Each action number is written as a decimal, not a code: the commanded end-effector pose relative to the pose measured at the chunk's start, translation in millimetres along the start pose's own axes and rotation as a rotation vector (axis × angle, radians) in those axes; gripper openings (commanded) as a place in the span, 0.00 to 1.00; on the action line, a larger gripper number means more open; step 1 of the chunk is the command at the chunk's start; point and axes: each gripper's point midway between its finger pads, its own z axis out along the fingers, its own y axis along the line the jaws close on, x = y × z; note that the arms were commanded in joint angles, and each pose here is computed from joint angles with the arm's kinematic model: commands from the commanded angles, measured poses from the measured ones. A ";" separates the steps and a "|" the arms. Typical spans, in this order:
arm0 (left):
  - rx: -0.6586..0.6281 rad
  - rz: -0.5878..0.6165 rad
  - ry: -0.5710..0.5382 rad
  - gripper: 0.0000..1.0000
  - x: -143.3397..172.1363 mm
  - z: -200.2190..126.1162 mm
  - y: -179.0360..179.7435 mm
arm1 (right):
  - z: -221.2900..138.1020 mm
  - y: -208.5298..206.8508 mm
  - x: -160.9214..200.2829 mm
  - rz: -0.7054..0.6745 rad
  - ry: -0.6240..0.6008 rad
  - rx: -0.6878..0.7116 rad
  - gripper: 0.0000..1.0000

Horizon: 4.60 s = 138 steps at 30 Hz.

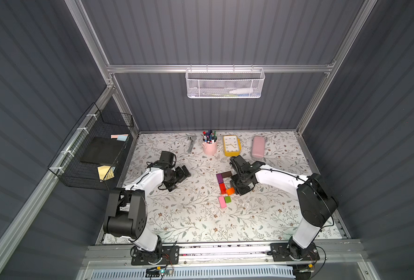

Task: Assemble the number 6 with building blocks
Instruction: Assemble the building block at the center of the board.

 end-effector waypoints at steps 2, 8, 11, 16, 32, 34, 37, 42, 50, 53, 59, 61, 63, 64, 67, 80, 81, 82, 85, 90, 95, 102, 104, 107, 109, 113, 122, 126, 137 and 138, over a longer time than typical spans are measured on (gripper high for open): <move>-0.013 0.012 0.010 0.99 -3.0 0.4 2.1 | -1.9 -7.5 -10.0 0.153 -0.035 0.008 0.26; -0.014 0.014 0.016 0.99 -2.9 2.0 2.2 | 0.6 -15.5 -16.2 0.167 -0.048 0.016 0.26; -0.012 0.014 0.017 0.99 -2.8 2.0 1.7 | 0.3 -17.1 -20.9 0.171 -0.059 0.019 0.26; -0.011 0.017 0.017 0.99 -2.5 1.0 1.2 | 3.7 -17.5 -24.0 0.172 -0.068 0.027 0.26; -0.015 0.025 0.023 0.99 0.2 0.1 2.6 | 23.8 -15.8 -22.5 0.151 -0.086 0.084 0.26; -0.015 0.024 0.024 0.99 0.3 0.0 3.1 | 25.4 -14.0 -20.3 0.146 -0.086 0.084 0.26; -0.015 0.025 0.023 0.99 0.6 -1.0 3.2 | 28.2 -12.7 -15.4 0.132 -0.082 0.090 0.26; -0.018 0.025 0.024 0.99 1.3 -1.2 4.0 | 30.2 -16.3 -10.5 0.137 -0.079 0.099 0.25; -0.026 0.028 0.029 0.99 1.3 0.1 5.3 | 33.3 -23.6 -4.8 0.148 -0.072 0.102 0.25; -0.029 0.028 0.032 0.99 1.9 1.4 5.9 | 35.1 -25.2 -2.1 0.157 -0.063 0.093 0.25; -0.035 0.029 0.038 0.99 0.9 2.7 6.2 | 36.0 -20.3 2.4 0.174 -0.059 0.062 0.25; -0.036 0.031 0.039 0.99 0.8 2.9 6.4 | 37.0 -20.6 4.8 0.177 -0.056 0.062 0.25; -0.038 0.033 0.043 0.99 1.1 3.3 6.5 | 37.8 -22.4 6.7 0.185 -0.056 0.068 0.25; -0.038 0.034 0.044 0.99 1.0 3.4 6.2 | 38.1 -23.5 7.3 0.190 -0.057 0.068 0.25; -0.041 0.034 0.047 0.99 1.1 3.9 7.0 | 38.0 -25.9 9.1 0.201 -0.058 0.068 0.25; -0.046 0.044 0.055 0.99 -0.3 3.9 5.1 | 40.9 -27.8 14.9 0.251 -0.051 0.049 0.25; -0.046 0.044 0.056 0.99 -0.6 3.9 5.1 | 41.4 -27.9 15.3 0.251 -0.051 0.049 0.25; -0.047 0.045 0.057 0.99 -0.7 4.0 5.0 | 41.2 -27.9 15.8 0.254 -0.049 0.050 0.25; -0.050 0.044 0.059 0.99 -0.4 4.3 5.6 | 41.0 -29.6 15.2 0.267 -0.053 0.048 0.25; -0.050 0.045 0.061 0.99 -1.0 4.0 4.8 | 41.9 -30.8 14.8 0.283 -0.050 0.041 0.25; -0.053 0.044 0.063 0.99 -1.1 3.9 4.9 | 43.6 -32.6 14.1 0.302 -0.049 0.037 0.25; -0.058 0.047 0.064 0.99 -1.3 3.5 5.3 | 46.0 -33.2 15.5 0.302 -0.045 0.044 0.25; -0.059 0.047 0.065 1.00 -0.9 3.7 5.5 | 46.4 -33.4 15.6 0.303 -0.044 0.047 0.25; -0.060 0.047 0.061 0.99 -1.4 2.9 5.6 | 46.8 -33.8 15.7 0.298 -0.044 0.049 0.26; -0.061 0.047 0.065 0.99 -0.4 3.2 6.1 | 47.2 -33.2 15.9 0.296 -0.042 0.048 0.26; -0.061 0.046 0.064 0.99 -1.1 3.6 5.9 | 47.6 -32.3 16.4 0.287 -0.040 0.046 0.29; -0.064 0.047 0.065 0.99 -0.6 3.9 6.8 | 48.5 -30.1 18.2 0.286 -0.033 0.027 0.45; -0.067 0.049 0.066 1.00 -0.2 4.2 7.8 | 48.8 -27.2 18.2 0.282 -0.033 0.010 0.45; -0.068 0.046 0.063 0.99 -1.2 4.4 7.7 | 37.6 -29.4 15.4 0.277 -0.053 -0.005 0.45; -0.071 0.048 0.062 0.99 -0.7 4.1 8.3 | 36.2 -29.2 16.2 0.275 -0.051 -0.007 0.45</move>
